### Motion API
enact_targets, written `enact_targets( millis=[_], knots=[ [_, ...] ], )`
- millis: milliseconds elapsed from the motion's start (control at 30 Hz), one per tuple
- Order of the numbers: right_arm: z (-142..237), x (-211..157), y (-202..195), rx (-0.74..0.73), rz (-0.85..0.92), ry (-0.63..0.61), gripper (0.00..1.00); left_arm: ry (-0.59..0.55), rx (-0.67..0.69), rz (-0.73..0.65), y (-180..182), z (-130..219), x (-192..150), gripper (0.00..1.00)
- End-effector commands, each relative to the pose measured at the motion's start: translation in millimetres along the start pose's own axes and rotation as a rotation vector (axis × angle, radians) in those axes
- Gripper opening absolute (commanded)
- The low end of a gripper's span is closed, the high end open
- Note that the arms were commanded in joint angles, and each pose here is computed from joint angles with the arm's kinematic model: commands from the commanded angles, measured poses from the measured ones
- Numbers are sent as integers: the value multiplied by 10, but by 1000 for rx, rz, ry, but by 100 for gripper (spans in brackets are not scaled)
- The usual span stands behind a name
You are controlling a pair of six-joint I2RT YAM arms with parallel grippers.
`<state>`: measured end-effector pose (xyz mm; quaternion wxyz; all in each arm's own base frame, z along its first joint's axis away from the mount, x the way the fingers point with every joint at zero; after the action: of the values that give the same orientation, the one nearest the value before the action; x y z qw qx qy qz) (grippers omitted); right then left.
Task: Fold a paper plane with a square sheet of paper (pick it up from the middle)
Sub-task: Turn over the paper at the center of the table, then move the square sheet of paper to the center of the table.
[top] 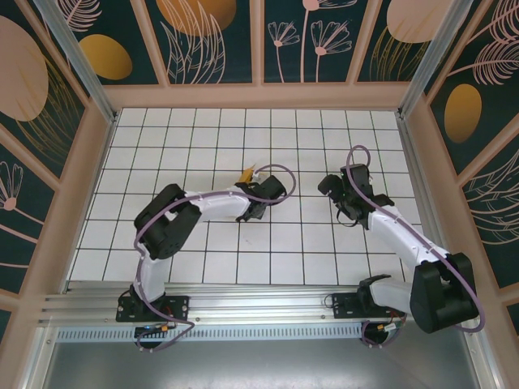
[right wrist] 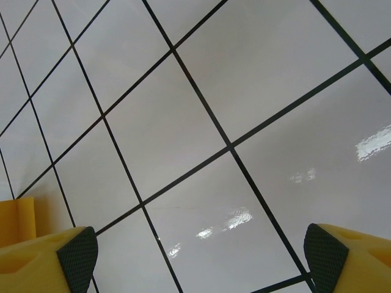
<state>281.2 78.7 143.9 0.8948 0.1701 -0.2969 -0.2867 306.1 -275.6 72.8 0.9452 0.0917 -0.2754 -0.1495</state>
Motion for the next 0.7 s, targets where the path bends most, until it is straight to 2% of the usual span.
enact_targets(
  millis=[0,133,200,333,367,467,667],
  knots=[
    [47,-4,34,41,10,7,90,-76,-266,139,-60,562,258,49],
    [66,-63,213,152,62,60,91,-188,-446,240,53,1090,442,66],
    [76,-122,337,214,92,89,91,-222,-498,302,187,1219,492,72],
    [64,-342,642,284,171,155,91,-241,-609,461,521,1200,491,73],
    [36,-416,709,278,188,173,90,-237,-615,499,613,1131,472,73],
    [-61,-621,885,271,241,228,80,-193,-590,541,742,884,347,69],
    [-199,-934,1174,293,284,307,75,-73,-608,574,758,361,178,44]
  ],
)
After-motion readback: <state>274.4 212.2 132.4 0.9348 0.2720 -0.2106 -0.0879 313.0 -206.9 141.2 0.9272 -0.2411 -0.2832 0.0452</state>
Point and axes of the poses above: each hand's point on the last joint's axis, 136 mm out from that joint toward the fingers, its own z axis back along the fingers, its own y axis along the line the jaws close on, x = y × z, the point moved 5 cm from there along z, back along the fingers, and after that the axes turned 1 degree about z, right-handed, at the moved point
